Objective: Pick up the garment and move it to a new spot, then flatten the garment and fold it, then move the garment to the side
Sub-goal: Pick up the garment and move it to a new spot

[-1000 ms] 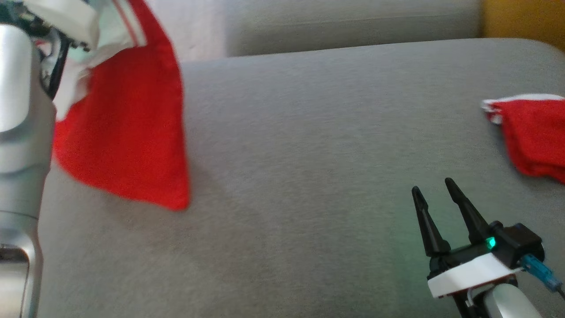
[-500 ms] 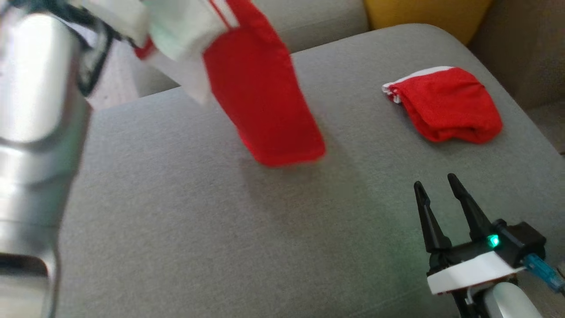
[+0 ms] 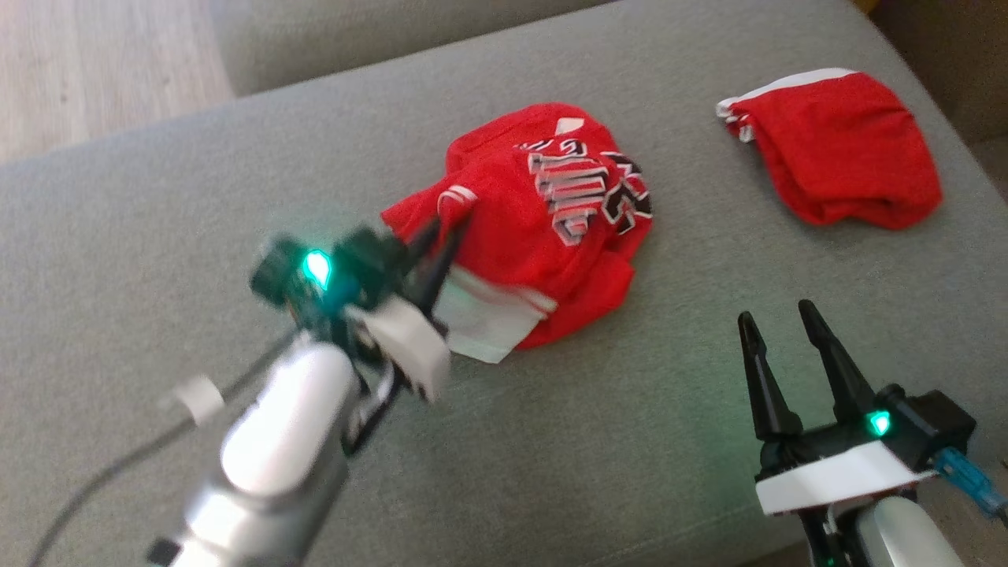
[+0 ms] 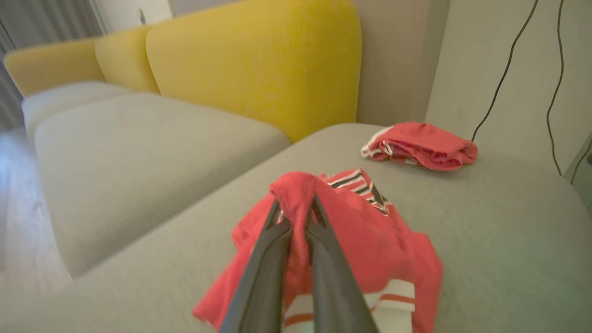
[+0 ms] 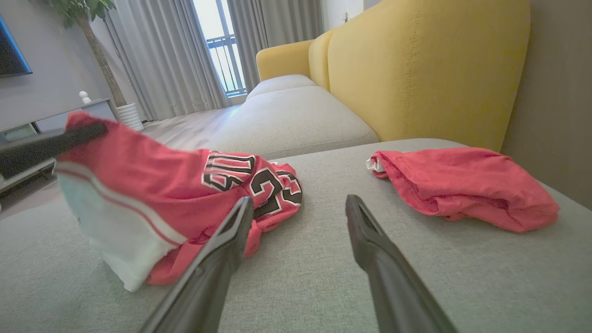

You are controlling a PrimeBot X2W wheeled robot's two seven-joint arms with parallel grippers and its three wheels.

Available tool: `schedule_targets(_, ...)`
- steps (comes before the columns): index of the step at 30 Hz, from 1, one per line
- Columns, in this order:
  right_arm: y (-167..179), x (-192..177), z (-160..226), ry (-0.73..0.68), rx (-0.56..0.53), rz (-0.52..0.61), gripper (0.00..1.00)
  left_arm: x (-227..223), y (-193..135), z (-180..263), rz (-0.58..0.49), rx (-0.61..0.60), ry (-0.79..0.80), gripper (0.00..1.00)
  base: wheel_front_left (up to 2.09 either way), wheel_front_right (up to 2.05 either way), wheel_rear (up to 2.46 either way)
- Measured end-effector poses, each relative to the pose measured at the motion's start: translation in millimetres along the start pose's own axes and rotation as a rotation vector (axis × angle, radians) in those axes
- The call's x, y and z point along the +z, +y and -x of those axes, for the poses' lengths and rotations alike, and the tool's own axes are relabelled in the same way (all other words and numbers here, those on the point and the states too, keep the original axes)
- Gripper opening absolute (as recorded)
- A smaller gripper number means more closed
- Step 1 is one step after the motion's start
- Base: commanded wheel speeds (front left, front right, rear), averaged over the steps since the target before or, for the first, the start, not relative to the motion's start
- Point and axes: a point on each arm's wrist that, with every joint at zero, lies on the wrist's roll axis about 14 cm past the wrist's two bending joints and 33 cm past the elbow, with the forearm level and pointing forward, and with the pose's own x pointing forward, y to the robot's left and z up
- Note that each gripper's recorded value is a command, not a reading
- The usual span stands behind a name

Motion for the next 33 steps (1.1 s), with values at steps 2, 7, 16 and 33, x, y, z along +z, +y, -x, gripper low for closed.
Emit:
schedule_targets(2,4,-3,-7,0.009,0.012,-0.002,1.00,-28,-8,6,0.064,0.004,0.039,0.00,0.00,0.00,0.00)
schedule_targets(7,17,-7,-24,0.021,0.062,-0.003,1.00,-52,-10,13,0.128,0.049,0.019,1.00,0.00,0.00,0.00)
schedule_targets(16,31,4,-19,-0.018,0.106,-0.008,1.00,-23,15,53,0.136,0.275,-0.130,1.00,0.00,0.00,0.00)
schedule_targets(33,59,8,23,-0.061,0.175,-0.045,1.00,-59,17,238,0.239,0.799,-0.165,1.00,0.00,0.00,0.00)
